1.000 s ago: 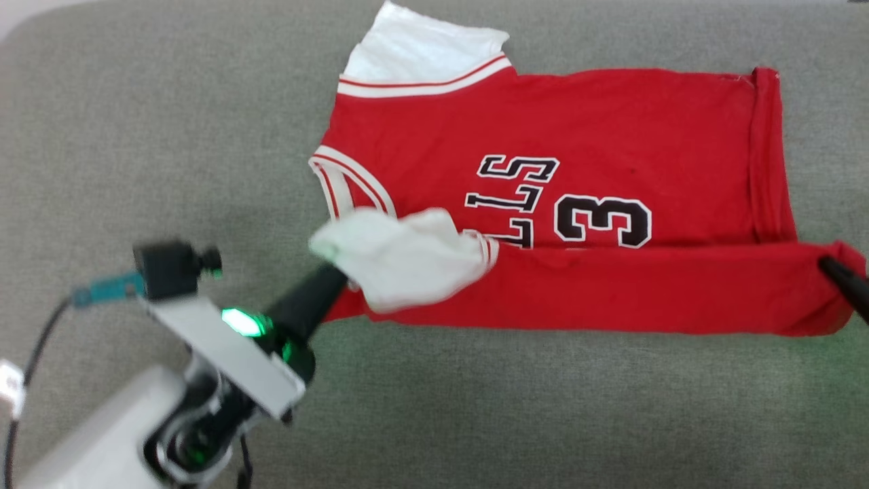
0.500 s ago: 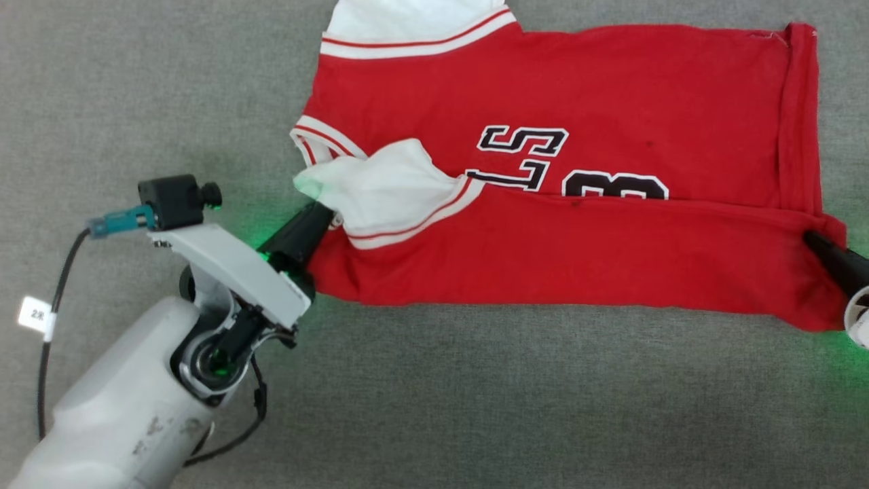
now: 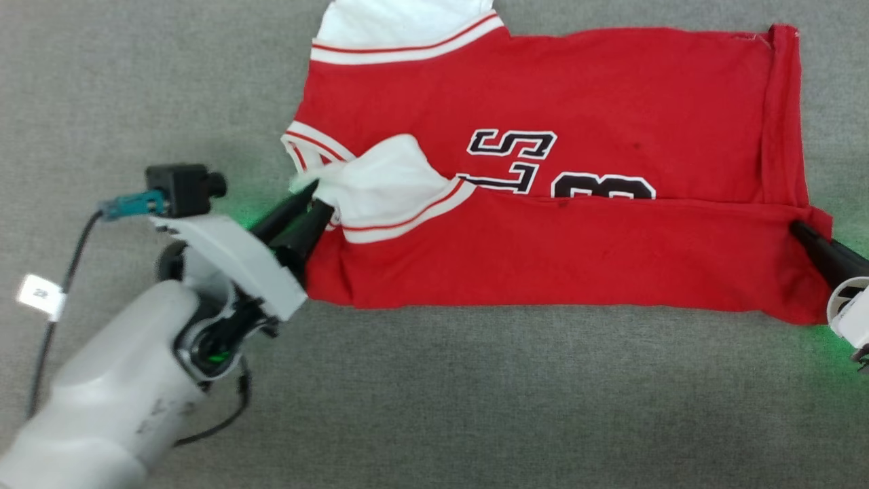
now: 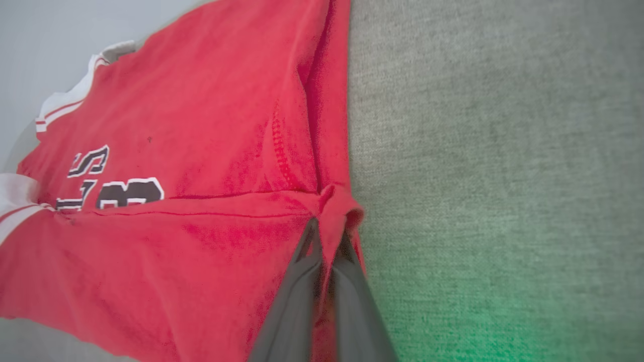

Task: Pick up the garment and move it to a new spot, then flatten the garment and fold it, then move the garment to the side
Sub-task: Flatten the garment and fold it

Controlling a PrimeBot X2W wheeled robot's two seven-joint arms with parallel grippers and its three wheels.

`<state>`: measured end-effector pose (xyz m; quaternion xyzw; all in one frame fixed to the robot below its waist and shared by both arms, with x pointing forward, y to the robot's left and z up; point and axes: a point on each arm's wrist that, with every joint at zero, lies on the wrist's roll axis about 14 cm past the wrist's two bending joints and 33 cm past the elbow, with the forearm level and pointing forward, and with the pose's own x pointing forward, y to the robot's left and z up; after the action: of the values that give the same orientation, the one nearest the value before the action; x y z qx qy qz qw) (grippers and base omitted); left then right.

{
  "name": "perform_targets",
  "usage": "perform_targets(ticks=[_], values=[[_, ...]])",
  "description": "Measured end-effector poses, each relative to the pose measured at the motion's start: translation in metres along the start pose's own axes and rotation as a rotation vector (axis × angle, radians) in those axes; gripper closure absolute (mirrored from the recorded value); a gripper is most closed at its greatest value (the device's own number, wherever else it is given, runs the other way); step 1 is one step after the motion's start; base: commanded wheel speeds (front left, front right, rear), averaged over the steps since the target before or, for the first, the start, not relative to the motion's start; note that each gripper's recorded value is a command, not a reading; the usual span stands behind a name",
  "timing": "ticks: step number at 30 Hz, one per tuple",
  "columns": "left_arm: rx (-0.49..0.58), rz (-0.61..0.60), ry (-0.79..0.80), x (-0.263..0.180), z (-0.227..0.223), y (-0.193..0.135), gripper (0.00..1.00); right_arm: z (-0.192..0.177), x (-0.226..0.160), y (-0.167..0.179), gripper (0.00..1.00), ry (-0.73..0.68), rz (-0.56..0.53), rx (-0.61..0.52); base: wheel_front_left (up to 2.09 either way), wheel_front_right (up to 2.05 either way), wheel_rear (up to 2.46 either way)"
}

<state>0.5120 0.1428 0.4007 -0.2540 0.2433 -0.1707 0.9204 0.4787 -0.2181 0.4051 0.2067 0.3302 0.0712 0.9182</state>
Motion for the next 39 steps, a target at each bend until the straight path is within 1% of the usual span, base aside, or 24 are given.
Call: perform_targets(ticks=[3, 5, 8, 10, 12, 14, 16, 19, 21, 25, 31, 35, 36, 37, 38, 39], values=[[0.078, 0.033, 0.028, -0.014, 0.007, 0.013, 0.00, 0.011, -0.006, 0.005, 0.00, -0.042, 0.011, -0.007, 0.00, 0.00, 0.00], [0.164, 0.052, 0.053, -0.024, 0.014, 0.020, 0.00, 0.020, -0.011, 0.008, 0.00, -0.075, 0.018, -0.015, 0.00, 0.00, 0.00], [0.276, 0.091, 0.073, -0.040, 0.038, 0.028, 0.00, 0.031, -0.020, 0.012, 0.00, -0.110, 0.023, -0.031, 0.00, 0.00, 0.00], [0.310, 0.104, 0.094, -0.048, 0.050, 0.024, 0.00, 0.037, -0.025, 0.016, 0.00, -0.127, 0.031, -0.041, 0.00, 0.00, 0.00], [0.327, 0.115, 0.158, -0.057, 0.052, 0.018, 0.00, 0.043, -0.031, 0.018, 0.00, -0.143, 0.035, -0.051, 0.00, 0.00, 0.00], [0.302, 0.117, 0.206, -0.065, 0.056, 0.006, 0.00, 0.048, -0.035, 0.022, 0.00, -0.158, 0.043, -0.056, 0.00, 0.00, 0.00], [0.304, 0.089, 0.275, -0.072, 0.054, -0.014, 0.00, 0.050, -0.038, 0.025, 0.00, -0.164, 0.049, -0.060, 0.00, 0.00, 0.00], [0.274, 0.060, 0.427, -0.085, 0.030, -0.031, 0.00, 0.052, -0.037, 0.031, 0.00, -0.165, 0.062, -0.068, 0.00, 0.00, 0.00], [0.258, 0.056, 0.489, -0.089, 0.019, -0.035, 0.00, 0.053, -0.035, 0.035, 0.00, -0.165, 0.073, -0.075, 0.00, 0.00, 0.00], [0.208, 0.066, 0.542, -0.084, 0.000, -0.032, 0.00, 0.053, -0.029, 0.040, 0.00, -0.158, 0.086, -0.082, 0.00, 0.00, 0.00], [0.130, 0.081, 0.602, -0.063, -0.033, -0.018, 0.00, 0.052, -0.026, 0.025, 0.00, -0.149, 0.048, -0.082, 0.00, 0.00, 0.00], [0.091, 0.060, 0.612, -0.049, -0.041, -0.015, 0.00, 0.052, -0.029, 0.012, 0.00, -0.149, 0.014, -0.077, 0.00, 0.00, 0.00], [0.075, 0.049, 0.610, -0.045, -0.042, -0.017, 0.22, 0.052, -0.030, 0.008, 0.00, -0.149, 0.005, -0.077, 0.00, 0.00, 0.00], [0.063, 0.040, 0.612, -0.042, -0.044, -0.017, 0.55, 0.053, -0.032, 0.005, 0.00, -0.151, -0.002, -0.076, 0.00, 0.00, 0.00], [0.053, 0.031, 0.612, -0.040, -0.044, -0.018, 0.55, 0.053, -0.033, 0.003, 0.00, -0.149, -0.009, -0.077, 0.00, 0.00, 0.00], [0.047, 0.027, 0.613, -0.039, -0.045, -0.018, 0.87, 0.054, -0.035, 0.001, 0.00, -0.148, -0.015, -0.079, 0.00, 0.00, 0.00]])
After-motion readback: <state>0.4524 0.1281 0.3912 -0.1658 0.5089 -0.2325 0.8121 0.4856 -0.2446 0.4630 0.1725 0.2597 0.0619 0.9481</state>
